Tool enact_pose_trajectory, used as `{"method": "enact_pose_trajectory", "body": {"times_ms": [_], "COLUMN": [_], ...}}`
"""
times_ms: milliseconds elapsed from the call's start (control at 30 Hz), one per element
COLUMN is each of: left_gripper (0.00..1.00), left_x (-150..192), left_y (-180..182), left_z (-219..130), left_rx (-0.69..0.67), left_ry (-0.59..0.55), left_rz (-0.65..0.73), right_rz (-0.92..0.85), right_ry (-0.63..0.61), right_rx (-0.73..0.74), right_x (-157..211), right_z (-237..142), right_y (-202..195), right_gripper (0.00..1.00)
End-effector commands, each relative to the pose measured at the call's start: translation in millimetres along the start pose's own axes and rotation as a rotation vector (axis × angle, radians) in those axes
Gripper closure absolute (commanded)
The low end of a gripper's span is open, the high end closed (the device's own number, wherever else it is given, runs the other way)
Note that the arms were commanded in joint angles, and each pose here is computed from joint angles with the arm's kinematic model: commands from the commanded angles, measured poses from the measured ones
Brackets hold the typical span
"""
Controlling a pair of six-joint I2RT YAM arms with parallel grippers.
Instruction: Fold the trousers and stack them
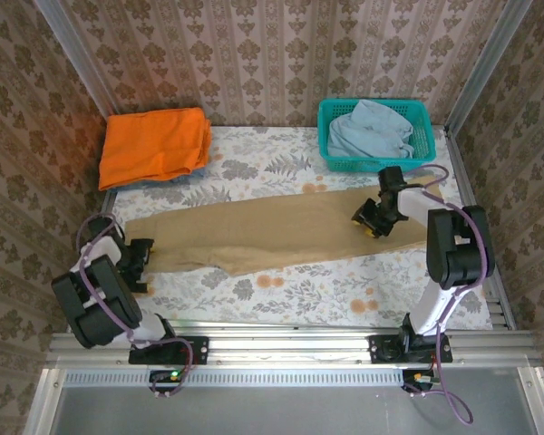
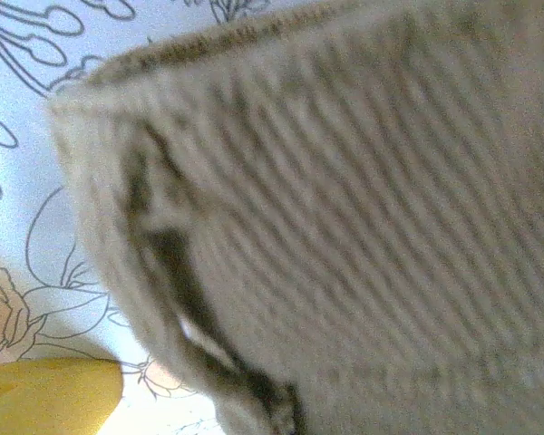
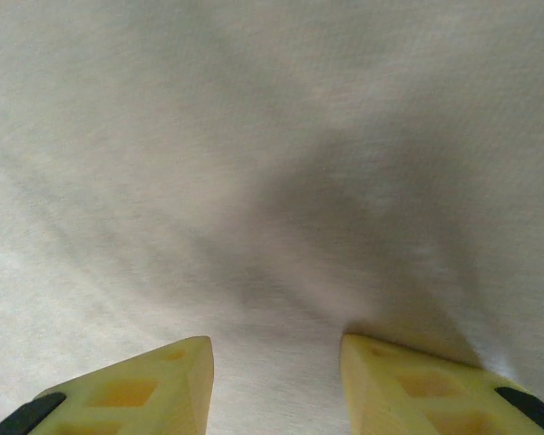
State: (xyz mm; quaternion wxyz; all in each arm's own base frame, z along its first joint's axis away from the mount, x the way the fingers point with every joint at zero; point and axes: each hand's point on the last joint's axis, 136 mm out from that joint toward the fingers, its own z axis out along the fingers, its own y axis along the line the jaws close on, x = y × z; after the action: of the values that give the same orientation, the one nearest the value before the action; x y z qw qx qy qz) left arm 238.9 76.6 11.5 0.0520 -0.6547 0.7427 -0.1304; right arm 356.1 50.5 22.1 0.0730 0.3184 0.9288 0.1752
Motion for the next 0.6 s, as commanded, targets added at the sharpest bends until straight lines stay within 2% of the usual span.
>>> {"method": "enact_pose_trajectory", "body": {"times_ms": [0,133,267,433,567], "left_gripper": [0.03,0.01,0.00,0.00,0.00], "left_x": [-52.6,-54.8,-44.0,-30.1,-2.7], "left_y": [-80.5,-108.2,-150.9,-180.7,-182.6], "left_z": [24.0,15.7,-22.6,-67.3,-102.1], "left_rx": [0.302,0.372,0.421,0.367,0.208], "left_ry": [-0.158,-0.155,-0.199,-0.285,-0.423], "left_rz": [0.100,0.213,0.467,0.653,0.841], "right_rz": [0.035,0.022,-0.008,-0.054,-0.145], "right_ry": [0.060,0.060,0.044,-0.019,-0.089], "right_rx": [0.034,0.042,0.018,0.002,0.002], "right_x": [16.3,15.4,8.7,-1.9,-6.2], "right_z": [-4.4,-7.9,-15.0,-33.9,-50.6], "right_y": [-23.8,-24.5,-12.4,5.2,28.9], "right_gripper": [0.56,0.56,0.56,0.56,0.55]}}
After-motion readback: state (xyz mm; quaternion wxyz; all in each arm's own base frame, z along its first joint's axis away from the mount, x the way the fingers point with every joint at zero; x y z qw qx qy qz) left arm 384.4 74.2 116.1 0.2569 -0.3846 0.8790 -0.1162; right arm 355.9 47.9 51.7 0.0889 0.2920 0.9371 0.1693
